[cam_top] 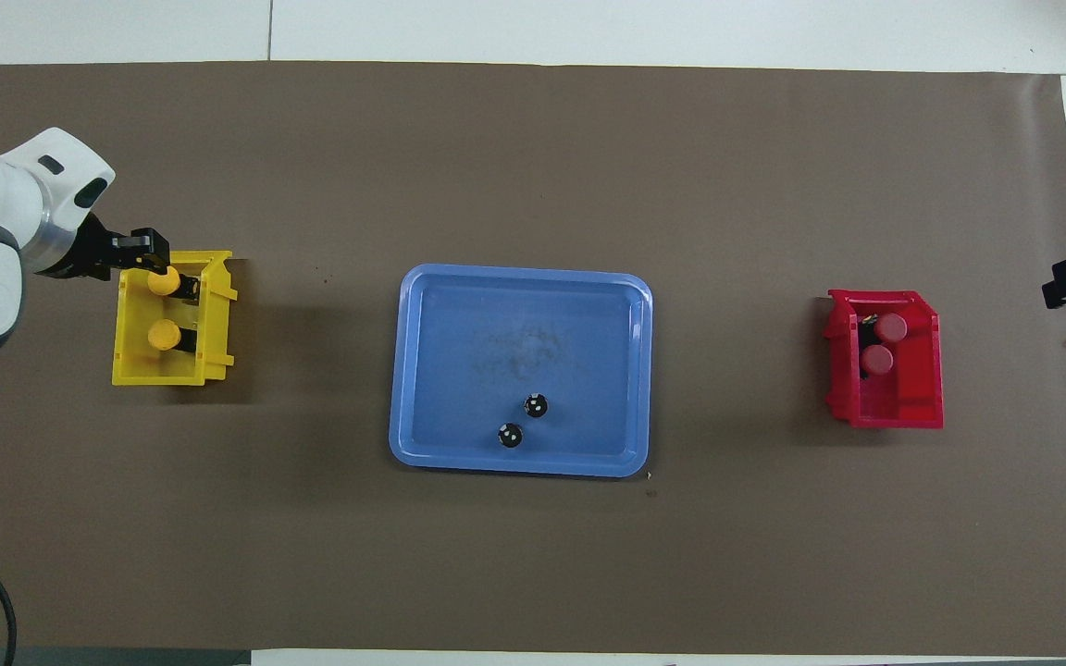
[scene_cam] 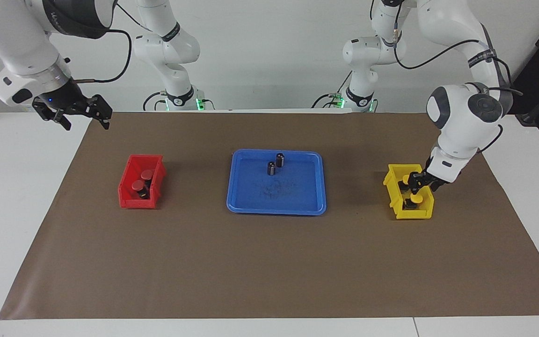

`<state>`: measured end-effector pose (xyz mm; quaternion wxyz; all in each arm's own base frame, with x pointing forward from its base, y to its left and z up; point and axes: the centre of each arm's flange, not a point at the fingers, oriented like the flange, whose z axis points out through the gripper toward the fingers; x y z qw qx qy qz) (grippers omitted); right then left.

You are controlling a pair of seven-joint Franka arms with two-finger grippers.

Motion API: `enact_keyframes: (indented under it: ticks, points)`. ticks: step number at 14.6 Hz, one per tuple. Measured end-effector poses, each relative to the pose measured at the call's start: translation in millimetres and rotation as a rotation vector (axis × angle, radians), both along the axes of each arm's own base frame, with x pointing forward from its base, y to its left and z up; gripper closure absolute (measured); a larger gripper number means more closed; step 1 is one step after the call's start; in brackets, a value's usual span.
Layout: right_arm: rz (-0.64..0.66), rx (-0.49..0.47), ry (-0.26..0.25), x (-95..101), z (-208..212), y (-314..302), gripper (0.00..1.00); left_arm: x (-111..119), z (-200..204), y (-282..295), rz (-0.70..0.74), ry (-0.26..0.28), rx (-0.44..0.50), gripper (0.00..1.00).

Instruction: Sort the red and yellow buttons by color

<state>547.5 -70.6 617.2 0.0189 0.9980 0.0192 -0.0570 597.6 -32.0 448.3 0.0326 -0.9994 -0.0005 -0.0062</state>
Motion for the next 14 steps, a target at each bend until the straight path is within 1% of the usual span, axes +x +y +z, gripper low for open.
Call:
enact_keyframes:
  ticks: [2, 3, 5, 7, 10, 12, 14]
  points:
    - [0.002, 0.000, 0.000, 0.2, 0, 1, 0.00, -8, 25, 3, -0.035, 0.016, 0.005, 0.06]
    - [0.002, 0.000, -0.001, 0.3, 0, 1, 0.00, -14, 38, 4, -0.053, 0.027, 0.008, 0.00]
    - [0.001, -0.001, -0.006, 0.8, 0, 1, 0.00, -30, 66, 4, -0.081, 0.031, 0.013, 0.00]
    - [-0.007, -0.003, -0.014, 1.6, 1, 0, 0.00, -48, 98, 1, -0.091, 0.021, 0.017, 0.00]
    - [-0.031, -0.005, -0.009, 1.1, 1, 1, 0.00, -74, 130, -1, -0.087, 0.037, 0.009, 0.00]
    - [-0.036, -0.005, -0.009, 0.9, 1, 0, 0.00, -82, 153, -3, -0.084, 0.038, -0.005, 0.00]
    - [-0.046, -0.006, -0.009, 0.5, 1, -3, 0.00, -84, 177, -6, -0.083, 0.012, -0.034, 0.00]
